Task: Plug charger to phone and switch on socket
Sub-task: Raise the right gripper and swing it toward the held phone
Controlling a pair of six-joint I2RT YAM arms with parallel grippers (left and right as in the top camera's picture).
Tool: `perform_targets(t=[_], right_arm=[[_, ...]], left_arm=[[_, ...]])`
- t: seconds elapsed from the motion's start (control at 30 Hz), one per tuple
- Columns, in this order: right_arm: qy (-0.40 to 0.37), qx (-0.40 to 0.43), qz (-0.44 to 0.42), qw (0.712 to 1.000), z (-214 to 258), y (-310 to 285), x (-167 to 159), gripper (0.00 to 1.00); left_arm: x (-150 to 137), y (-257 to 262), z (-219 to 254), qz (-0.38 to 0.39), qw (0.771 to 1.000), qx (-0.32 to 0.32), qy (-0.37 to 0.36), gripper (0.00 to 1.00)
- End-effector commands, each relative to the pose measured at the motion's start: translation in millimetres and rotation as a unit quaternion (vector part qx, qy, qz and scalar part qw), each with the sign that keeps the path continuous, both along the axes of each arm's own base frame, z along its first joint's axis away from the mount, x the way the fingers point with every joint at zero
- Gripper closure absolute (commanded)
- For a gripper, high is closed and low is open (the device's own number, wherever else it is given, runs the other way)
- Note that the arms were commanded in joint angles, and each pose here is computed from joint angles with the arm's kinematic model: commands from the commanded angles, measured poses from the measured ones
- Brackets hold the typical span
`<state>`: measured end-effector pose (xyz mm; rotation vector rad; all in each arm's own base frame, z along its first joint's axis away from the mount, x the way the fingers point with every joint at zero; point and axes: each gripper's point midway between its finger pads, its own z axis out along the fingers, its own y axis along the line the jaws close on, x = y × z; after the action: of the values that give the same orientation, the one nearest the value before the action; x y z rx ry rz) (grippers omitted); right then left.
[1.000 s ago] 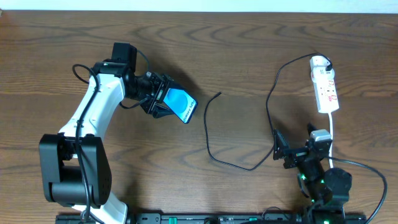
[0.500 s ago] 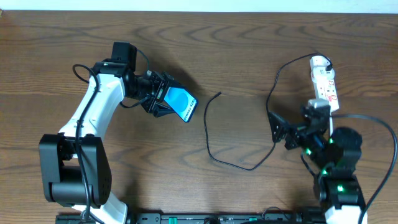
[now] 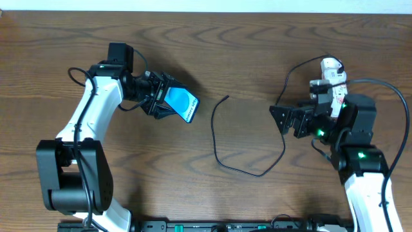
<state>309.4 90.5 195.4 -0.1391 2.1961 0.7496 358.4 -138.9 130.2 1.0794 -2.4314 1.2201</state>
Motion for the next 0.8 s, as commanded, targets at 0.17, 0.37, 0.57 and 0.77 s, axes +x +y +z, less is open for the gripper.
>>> perform_targets(t=[0.17,0.37,0.57,0.77], right_arm=[[0.002,0.033,0.03,0.999,12.7,13.5,-1.7,0.01],[0.036,0.069,0.001,0.997,12.1,13.2,-1.4,0.01],[0.037,0.062,-0.011,0.997,10.1,9.6,0.6,0.01],[0.037,0.06,-0.014,0.997,9.6,8.6,1.2,0.02]], left_arm=[[3.4,-5.1,27.3,0.013,0.999,-0.038,-0.006,0.37],[1.7,-9.0,32.6,0.026,0.998,-0.061,0.02,0.39],[-1.0,-14.9,41.6,0.034,0.994,-0.096,0.047,0.41],[-5.4,-22.5,55.5,0.036,0.986,-0.144,0.079,0.41]])
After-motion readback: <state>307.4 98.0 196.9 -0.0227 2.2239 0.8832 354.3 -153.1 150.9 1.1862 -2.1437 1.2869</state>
